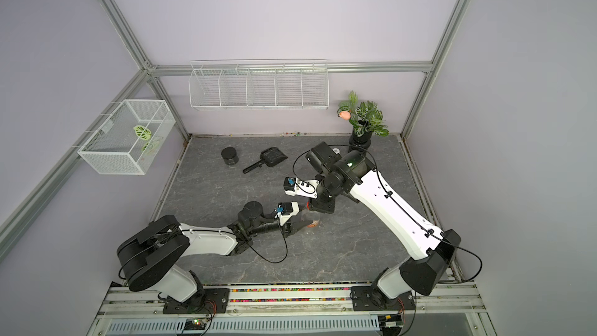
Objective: Screw on the bottle caps
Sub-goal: Screw the bottle cap onto the plastic bottle.
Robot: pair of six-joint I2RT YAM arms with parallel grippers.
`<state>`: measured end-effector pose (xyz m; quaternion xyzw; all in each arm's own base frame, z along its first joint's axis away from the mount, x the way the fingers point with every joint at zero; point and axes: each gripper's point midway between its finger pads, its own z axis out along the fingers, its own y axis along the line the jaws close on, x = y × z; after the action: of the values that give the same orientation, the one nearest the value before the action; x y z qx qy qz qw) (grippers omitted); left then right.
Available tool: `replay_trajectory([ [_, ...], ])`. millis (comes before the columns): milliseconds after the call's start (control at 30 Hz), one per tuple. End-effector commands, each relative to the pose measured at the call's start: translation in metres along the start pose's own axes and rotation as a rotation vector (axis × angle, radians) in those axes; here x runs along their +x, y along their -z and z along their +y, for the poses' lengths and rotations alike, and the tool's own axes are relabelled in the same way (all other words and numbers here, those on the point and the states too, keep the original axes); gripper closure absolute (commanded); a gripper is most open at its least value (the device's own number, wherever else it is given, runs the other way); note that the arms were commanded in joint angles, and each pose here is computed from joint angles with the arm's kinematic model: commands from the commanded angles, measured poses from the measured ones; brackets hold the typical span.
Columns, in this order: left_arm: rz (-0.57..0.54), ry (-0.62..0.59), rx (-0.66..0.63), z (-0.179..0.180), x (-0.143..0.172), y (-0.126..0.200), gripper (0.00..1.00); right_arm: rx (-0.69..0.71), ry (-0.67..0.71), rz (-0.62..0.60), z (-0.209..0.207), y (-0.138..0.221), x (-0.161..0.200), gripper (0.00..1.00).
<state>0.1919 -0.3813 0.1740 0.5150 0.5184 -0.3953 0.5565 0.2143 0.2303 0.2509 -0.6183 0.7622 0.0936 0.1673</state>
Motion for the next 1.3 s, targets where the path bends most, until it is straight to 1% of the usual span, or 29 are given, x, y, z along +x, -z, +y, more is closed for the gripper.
replay_trajectory([
  [0, 0.109, 0.05, -0.034, 0.005, 0.032, -0.003, 0.51, 0.039, -0.319, 0.079, 0.005, -0.021, 0.01, 0.94],
  [33, 0.099, 0.055, -0.042, 0.006, 0.031, -0.003, 0.51, 0.089, -0.411, 0.092, 0.003, -0.023, 0.011, 0.94],
  [100, 0.083, 0.064, -0.069, 0.01, 0.03, -0.002, 0.51, 0.236, -0.629, 0.116, -0.008, -0.024, 0.017, 0.94],
  [167, 0.079, 0.068, -0.098, 0.014, 0.03, 0.0, 0.51, 0.377, -0.951, 0.144, -0.015, -0.019, 0.033, 0.95],
  [200, 0.082, 0.068, -0.116, 0.017, 0.031, 0.001, 0.51, 0.411, -1.124, 0.157, -0.013, -0.018, 0.041, 0.95],
  [233, 0.084, 0.07, -0.132, 0.019, 0.031, 0.001, 0.51, 0.41, -1.254, 0.15, -0.007, -0.022, 0.042, 0.94],
  [267, 0.084, 0.07, -0.138, 0.019, 0.032, 0.002, 0.51, 0.391, -1.307, 0.12, 0.0, -0.029, 0.035, 0.94],
  [333, 0.082, 0.071, -0.143, 0.019, 0.032, 0.002, 0.51, 0.421, -1.357, 0.045, 0.004, -0.034, 0.025, 0.98],
  [367, 0.08, 0.071, -0.136, 0.017, 0.032, 0.001, 0.51, 0.424, -1.383, 0.021, 0.005, -0.035, 0.021, 0.98],
  [400, 0.081, 0.07, -0.133, 0.016, 0.032, 0.001, 0.51, 0.425, -1.399, 0.005, 0.005, -0.035, 0.018, 0.97],
  [500, 0.084, 0.072, -0.129, 0.016, 0.032, 0.0, 0.51, 0.462, -1.39, -0.057, 0.0, -0.024, 0.01, 0.9],
  [533, 0.087, 0.071, -0.132, 0.016, 0.033, 0.0, 0.51, 0.468, -1.375, -0.098, -0.003, -0.017, 0.006, 0.83],
  [567, 0.09, 0.076, -0.138, 0.017, 0.034, 0.001, 0.51, 0.468, -1.347, -0.149, -0.006, -0.01, 0.001, 0.75],
  [633, 0.099, 0.081, -0.145, 0.017, 0.037, 0.001, 0.51, 0.417, -1.26, -0.237, -0.007, -0.005, -0.009, 0.61],
  [700, 0.102, 0.106, -0.175, 0.022, 0.038, 0.003, 0.51, 0.367, -1.14, -0.299, -0.003, 0.0, -0.016, 0.5],
  [733, 0.105, 0.107, -0.182, 0.023, 0.039, 0.004, 0.51, 0.312, -1.035, -0.317, 0.004, -0.002, -0.023, 0.44],
  [767, 0.108, 0.105, -0.188, 0.023, 0.04, 0.004, 0.51, 0.268, -0.924, -0.305, 0.013, -0.003, -0.022, 0.41],
  [833, 0.112, 0.106, -0.194, 0.024, 0.042, 0.005, 0.51, 0.262, -0.795, -0.245, 0.021, -0.001, -0.007, 0.37],
  [867, 0.113, 0.107, -0.19, 0.023, 0.042, 0.005, 0.51, 0.229, -0.705, -0.222, 0.028, -0.001, -0.003, 0.36],
  [933, 0.111, 0.103, -0.167, 0.019, 0.042, 0.005, 0.51, 0.201, -0.585, -0.202, 0.032, 0.005, 0.002, 0.36],
  [967, 0.115, 0.099, -0.158, 0.018, 0.043, 0.005, 0.51, 0.175, -0.515, -0.203, 0.033, 0.01, 0.002, 0.36],
  [1033, 0.125, 0.087, -0.145, 0.016, 0.043, 0.003, 0.51, 0.195, -0.436, -0.206, 0.023, 0.019, 0.005, 0.37],
  [1100, 0.132, 0.075, -0.13, 0.014, 0.044, 0.003, 0.51, 0.173, -0.326, -0.205, 0.018, 0.023, 0.007, 0.37],
  [1167, 0.129, 0.071, -0.106, 0.01, 0.042, 0.002, 0.51, 0.118, -0.194, -0.217, 0.018, 0.027, 0.005, 0.39],
  [1267, 0.124, 0.076, -0.066, 0.004, 0.041, 0.0, 0.51, 0.123, -0.027, -0.215, 0.009, 0.028, 0.004, 0.39],
])
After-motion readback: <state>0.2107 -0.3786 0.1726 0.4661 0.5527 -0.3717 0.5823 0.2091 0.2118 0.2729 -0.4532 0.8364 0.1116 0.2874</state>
